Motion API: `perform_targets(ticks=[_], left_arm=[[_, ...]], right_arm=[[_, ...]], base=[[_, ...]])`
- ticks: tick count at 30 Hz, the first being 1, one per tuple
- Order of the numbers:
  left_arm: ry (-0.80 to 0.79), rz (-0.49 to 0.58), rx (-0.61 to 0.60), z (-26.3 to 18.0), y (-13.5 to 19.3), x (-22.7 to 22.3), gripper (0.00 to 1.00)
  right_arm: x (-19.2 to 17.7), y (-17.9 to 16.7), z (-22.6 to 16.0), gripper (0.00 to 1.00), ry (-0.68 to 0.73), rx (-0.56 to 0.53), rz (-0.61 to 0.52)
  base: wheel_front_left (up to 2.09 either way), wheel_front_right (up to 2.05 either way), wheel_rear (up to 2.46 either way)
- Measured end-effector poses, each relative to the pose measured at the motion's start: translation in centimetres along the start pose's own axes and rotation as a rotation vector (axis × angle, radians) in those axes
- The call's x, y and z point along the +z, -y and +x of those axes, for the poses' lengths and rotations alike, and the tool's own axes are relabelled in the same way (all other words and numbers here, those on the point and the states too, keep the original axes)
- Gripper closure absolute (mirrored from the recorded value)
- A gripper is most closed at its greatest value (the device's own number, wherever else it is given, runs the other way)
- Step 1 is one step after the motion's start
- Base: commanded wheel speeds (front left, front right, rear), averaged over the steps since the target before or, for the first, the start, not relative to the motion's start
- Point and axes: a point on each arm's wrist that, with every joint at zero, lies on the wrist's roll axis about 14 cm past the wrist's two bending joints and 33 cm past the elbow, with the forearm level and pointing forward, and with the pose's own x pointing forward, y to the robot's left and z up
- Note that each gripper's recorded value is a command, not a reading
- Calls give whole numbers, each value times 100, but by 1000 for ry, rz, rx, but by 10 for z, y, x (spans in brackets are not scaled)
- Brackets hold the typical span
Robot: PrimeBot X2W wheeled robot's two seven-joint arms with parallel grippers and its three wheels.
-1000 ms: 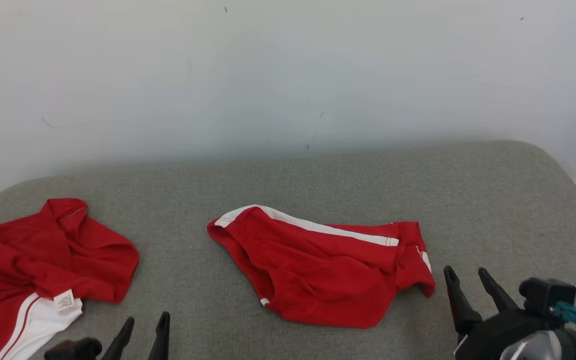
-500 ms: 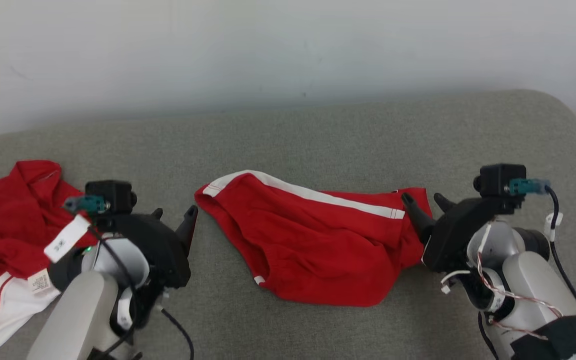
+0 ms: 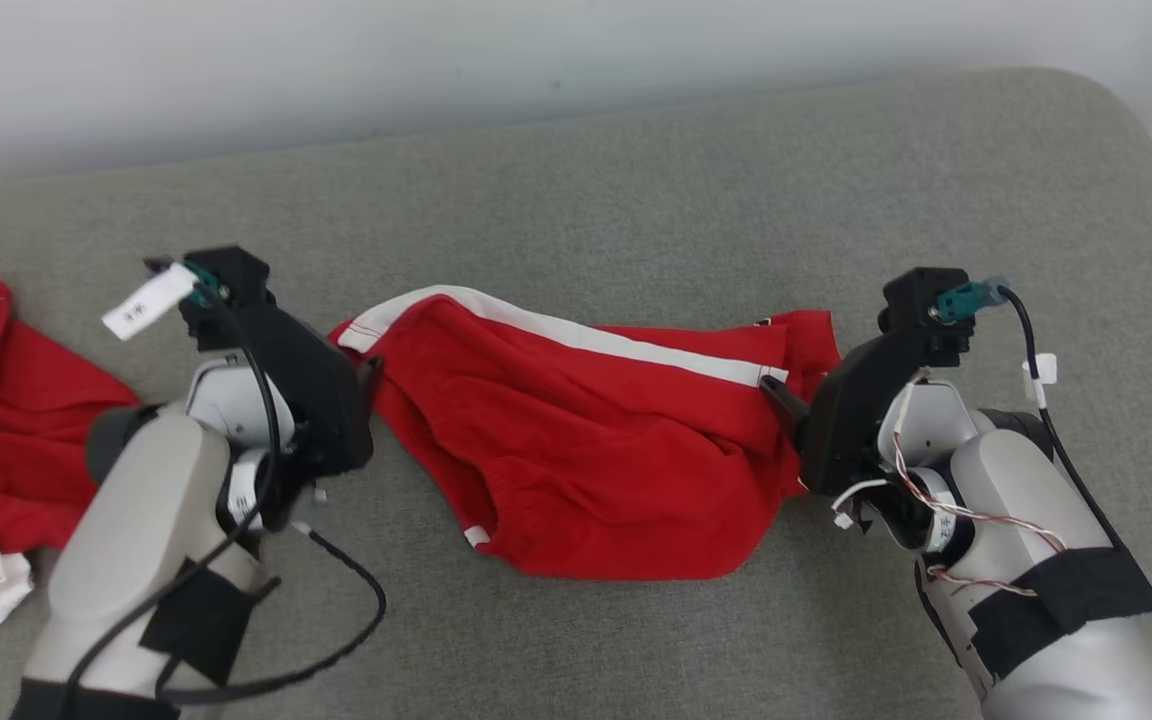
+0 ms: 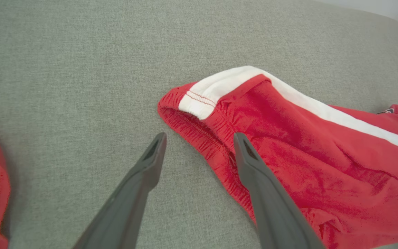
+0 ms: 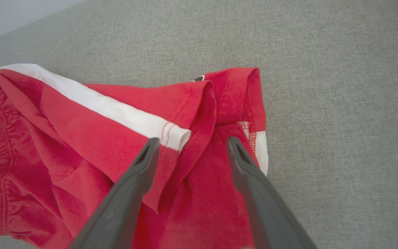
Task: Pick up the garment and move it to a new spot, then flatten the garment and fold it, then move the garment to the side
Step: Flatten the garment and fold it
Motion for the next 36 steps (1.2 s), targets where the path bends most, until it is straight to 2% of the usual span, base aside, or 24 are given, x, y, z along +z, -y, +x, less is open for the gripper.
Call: perform_targets(ticks=[7, 14, 21, 23, 25, 27, 28, 29, 30, 32, 33, 35, 36], left_arm=[[-29, 10, 1, 19, 0, 14, 0], [-88, -3, 8, 36, -1, 0, 0], [-82, -13, 16, 43, -1, 3, 0], [-89, -17, 24, 43, -4, -1, 0], [-101, -20, 32, 44, -6, -4, 0], [-100, -22, 34, 44, -7, -6, 0], [-104, -23, 36, 44, -8, -7, 0], [-108, -24, 35, 44, -8, -8, 0], [-108, -25, 30, 45, -6, -10, 0], [-112, -24, 26, 44, -5, -11, 0], [-111, -25, 28, 44, -6, -12, 0], [-113, -27, 35, 44, -8, -13, 2], [-110, -26, 32, 43, -7, -12, 9]], right_arm=[[-7, 6, 10, 0, -50, -20, 2], [2, 8, 17, 0, -45, -26, 2], [0, 2, 22, 15, -58, -14, -18], [-2, -2, 23, 24, -63, -7, -25], [-3, -4, 23, 27, -67, -3, -32], [-5, -7, 24, 46, -78, 3, -38], [-6, -8, 24, 46, -81, 8, -38], [-7, -10, 24, 55, -83, 13, -37], [-8, -12, 25, 70, -87, 19, -37], [-8, -13, 24, 84, -87, 20, -40], [-9, -13, 24, 100, -91, 19, -42], [-11, -12, 23, 100, -95, 15, -44], [-10, -12, 22, 100, -92, 15, -44]], base=[[0, 0, 0], [0, 0, 0], [0, 0, 0], [0, 0, 0], [0, 0, 0], [0, 0, 0], [0, 0, 0], [0, 0, 0], [0, 0, 0], [0, 0, 0], [0, 0, 0], [0, 0, 0], [0, 0, 0]])
